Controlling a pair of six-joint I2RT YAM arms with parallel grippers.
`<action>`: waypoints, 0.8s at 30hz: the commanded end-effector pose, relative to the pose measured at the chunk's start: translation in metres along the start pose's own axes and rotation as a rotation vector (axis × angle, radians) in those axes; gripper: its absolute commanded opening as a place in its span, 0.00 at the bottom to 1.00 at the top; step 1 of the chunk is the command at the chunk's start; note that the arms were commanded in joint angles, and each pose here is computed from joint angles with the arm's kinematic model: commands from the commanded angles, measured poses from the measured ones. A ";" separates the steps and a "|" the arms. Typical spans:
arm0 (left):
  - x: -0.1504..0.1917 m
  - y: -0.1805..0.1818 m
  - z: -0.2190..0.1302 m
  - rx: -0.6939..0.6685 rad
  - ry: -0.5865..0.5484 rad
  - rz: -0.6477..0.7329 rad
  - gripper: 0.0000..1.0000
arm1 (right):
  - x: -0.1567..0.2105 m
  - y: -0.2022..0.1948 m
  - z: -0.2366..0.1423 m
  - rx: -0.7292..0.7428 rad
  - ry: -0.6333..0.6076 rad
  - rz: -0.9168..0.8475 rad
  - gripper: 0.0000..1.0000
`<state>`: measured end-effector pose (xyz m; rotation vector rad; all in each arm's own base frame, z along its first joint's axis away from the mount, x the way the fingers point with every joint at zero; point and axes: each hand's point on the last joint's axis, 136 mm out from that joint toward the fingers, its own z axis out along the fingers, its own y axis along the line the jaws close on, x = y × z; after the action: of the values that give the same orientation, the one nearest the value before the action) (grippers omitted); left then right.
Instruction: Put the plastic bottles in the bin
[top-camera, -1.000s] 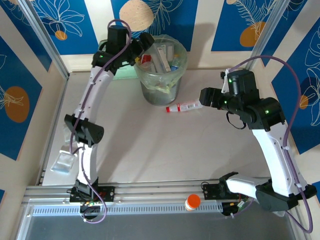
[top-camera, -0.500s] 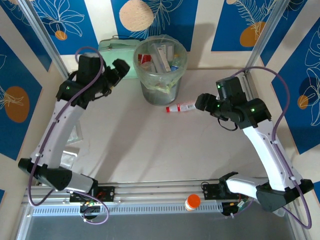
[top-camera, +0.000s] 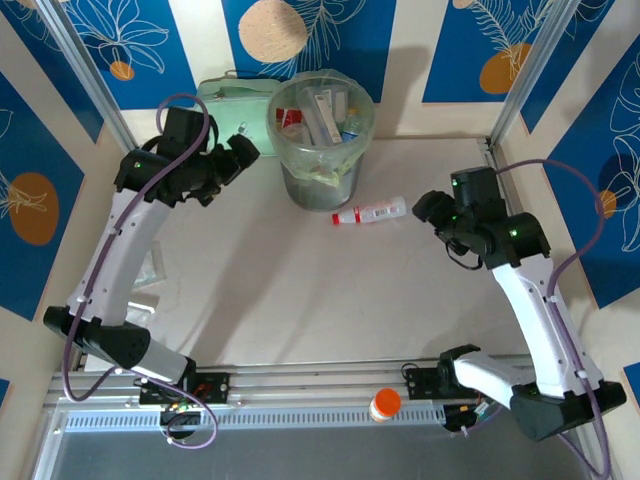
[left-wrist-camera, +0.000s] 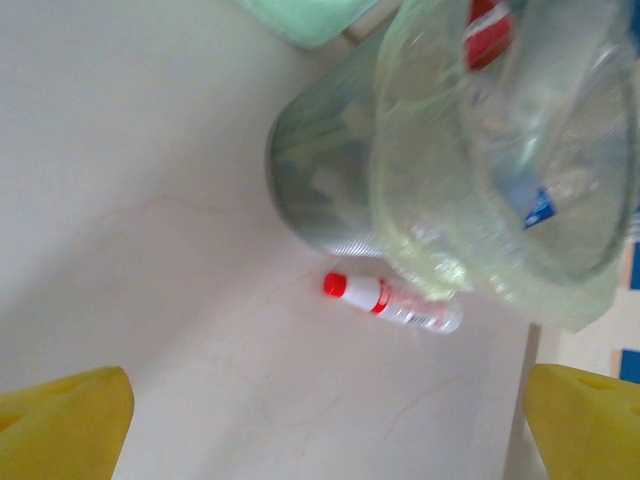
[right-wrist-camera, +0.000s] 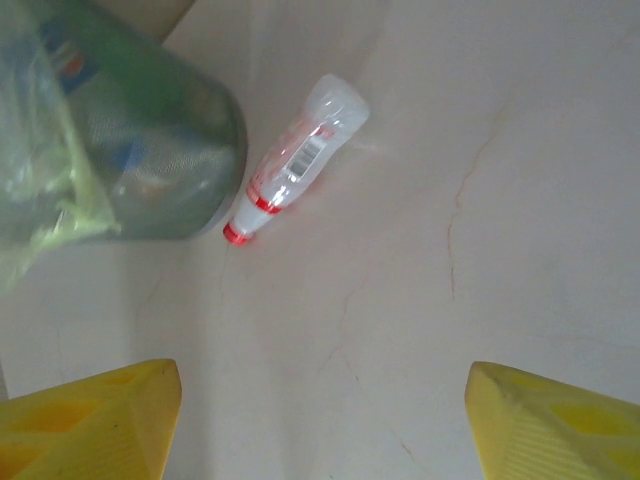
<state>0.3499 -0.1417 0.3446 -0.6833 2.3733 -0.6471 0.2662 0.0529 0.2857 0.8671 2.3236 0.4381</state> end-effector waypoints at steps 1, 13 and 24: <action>0.027 0.018 -0.010 -0.026 0.103 -0.007 0.99 | -0.010 0.000 0.025 -0.035 0.062 0.169 0.75; 0.066 0.038 -0.023 0.033 0.200 0.109 0.99 | -0.018 0.021 0.167 -0.006 0.317 0.506 0.84; 0.077 0.039 -0.033 0.098 0.210 0.175 0.99 | 0.000 0.035 0.272 0.171 0.426 0.672 0.87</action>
<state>0.2646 -0.1440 0.2979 -0.4694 2.5811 -0.7394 0.4504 0.0929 0.0985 1.6961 2.4428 0.7326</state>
